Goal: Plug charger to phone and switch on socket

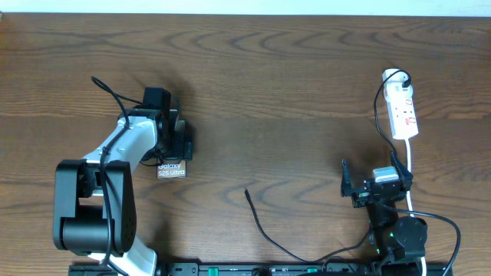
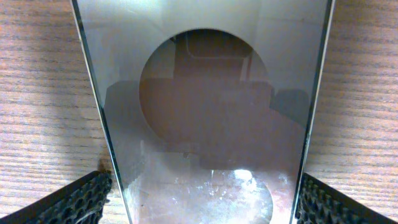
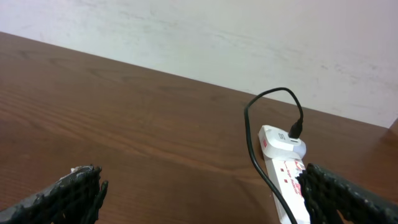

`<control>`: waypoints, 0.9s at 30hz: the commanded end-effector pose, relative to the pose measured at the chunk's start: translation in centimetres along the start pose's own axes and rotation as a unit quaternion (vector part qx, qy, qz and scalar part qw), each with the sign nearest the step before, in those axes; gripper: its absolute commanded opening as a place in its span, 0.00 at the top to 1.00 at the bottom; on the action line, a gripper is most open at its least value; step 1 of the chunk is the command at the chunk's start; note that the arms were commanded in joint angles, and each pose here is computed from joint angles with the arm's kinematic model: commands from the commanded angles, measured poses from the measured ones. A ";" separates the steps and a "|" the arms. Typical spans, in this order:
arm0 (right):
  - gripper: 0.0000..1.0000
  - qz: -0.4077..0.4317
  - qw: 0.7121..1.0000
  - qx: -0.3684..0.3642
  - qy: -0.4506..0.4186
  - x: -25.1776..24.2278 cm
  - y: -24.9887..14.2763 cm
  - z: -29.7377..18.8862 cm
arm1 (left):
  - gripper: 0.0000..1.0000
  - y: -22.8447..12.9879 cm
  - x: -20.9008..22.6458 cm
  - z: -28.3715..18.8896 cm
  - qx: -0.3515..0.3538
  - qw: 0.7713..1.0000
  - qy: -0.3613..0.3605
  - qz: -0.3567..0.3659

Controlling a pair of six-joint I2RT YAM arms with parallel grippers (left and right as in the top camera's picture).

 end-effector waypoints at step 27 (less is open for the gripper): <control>0.01 0.004 1.000 0.000 -0.001 0.0 0.0 0.0 | 0.04 -0.7 -1.0 0.7 0.034 0.996 -0.079 -0.010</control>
Point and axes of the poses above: each gripper's point midway between its finger pads, its own z axis out along the fingers, its own x axis along the line the jaws close on, y = z × x, the point moved 10 cm from there along -z, back along the fingers, and after that the axes turned 15 degrees about -z, right-handed, at the moved point
